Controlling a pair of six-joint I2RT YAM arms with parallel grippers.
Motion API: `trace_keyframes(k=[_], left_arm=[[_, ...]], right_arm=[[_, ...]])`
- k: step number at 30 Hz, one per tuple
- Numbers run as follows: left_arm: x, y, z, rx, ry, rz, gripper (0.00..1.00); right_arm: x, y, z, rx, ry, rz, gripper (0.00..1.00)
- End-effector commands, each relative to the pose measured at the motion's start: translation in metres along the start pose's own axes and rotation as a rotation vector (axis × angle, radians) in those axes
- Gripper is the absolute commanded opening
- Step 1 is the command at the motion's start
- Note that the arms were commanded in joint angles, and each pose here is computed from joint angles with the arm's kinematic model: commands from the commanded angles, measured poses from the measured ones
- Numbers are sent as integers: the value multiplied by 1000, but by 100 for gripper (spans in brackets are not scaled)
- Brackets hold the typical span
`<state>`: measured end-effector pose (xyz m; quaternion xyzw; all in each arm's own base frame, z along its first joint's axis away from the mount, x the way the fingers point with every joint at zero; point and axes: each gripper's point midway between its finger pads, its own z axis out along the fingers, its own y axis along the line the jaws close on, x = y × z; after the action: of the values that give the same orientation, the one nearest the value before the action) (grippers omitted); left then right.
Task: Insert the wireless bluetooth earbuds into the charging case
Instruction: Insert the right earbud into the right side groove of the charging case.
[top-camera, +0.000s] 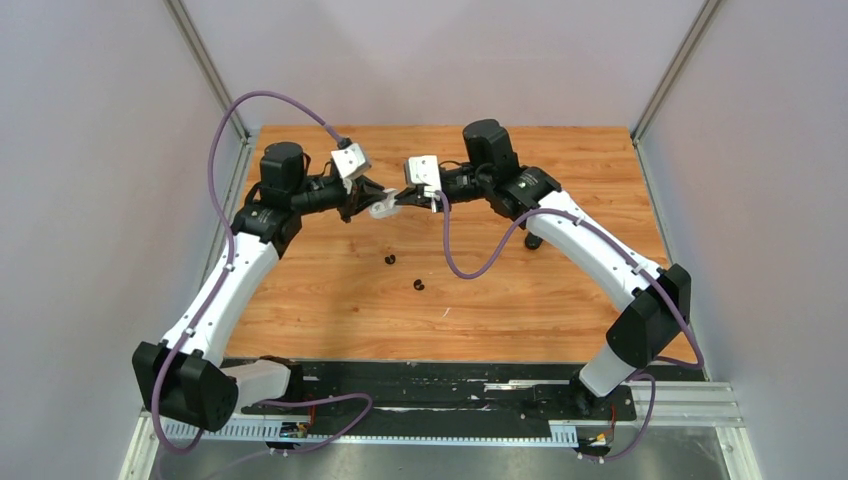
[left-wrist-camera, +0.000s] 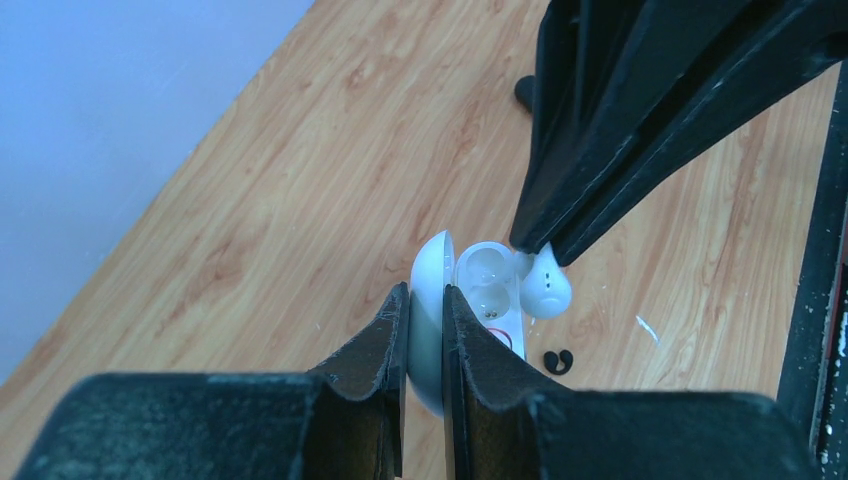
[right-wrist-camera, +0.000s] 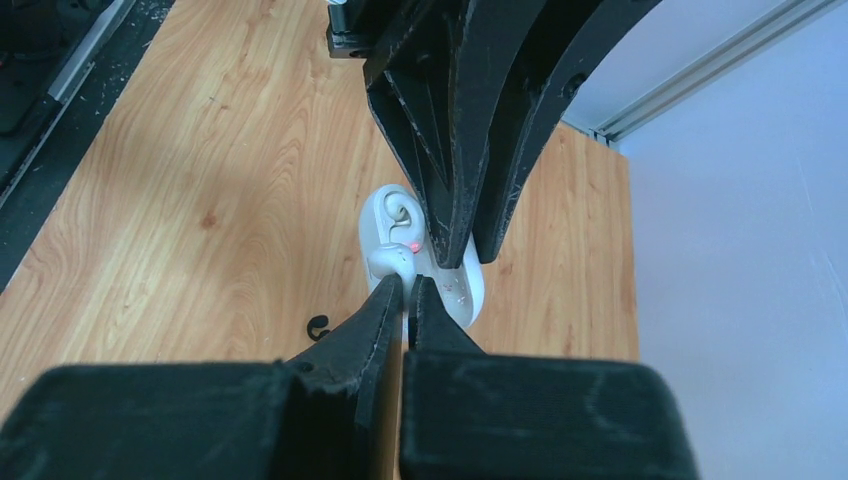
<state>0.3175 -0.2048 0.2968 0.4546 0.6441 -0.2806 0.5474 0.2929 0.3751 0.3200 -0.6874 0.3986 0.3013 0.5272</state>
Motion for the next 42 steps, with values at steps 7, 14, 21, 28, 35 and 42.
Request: trace_keyframes(k=[7,14,21,28,35,42], left_arm=[[-26,-16,-9,59,-81,106,0],[-25,-19,-9,70,-76,106,0],[-24,-16,-10,57,-68,120,0],[-23,-11,-10,30,-58,130,0],[-24,-11,-10,31,-61,134,0],[-25,-14,-10,47,-67,133,0]], right_arm=[[-25,-11,4,25,-55,-44,0],[-17,-11,4,32,-33,-75,0],[-14,-8,1,36,-19,-99,0],[-11,-5,1,27,-8,-90,0],[-2,1,2,7,24,-78,0],[7,4,8,-6,63,-80,0]])
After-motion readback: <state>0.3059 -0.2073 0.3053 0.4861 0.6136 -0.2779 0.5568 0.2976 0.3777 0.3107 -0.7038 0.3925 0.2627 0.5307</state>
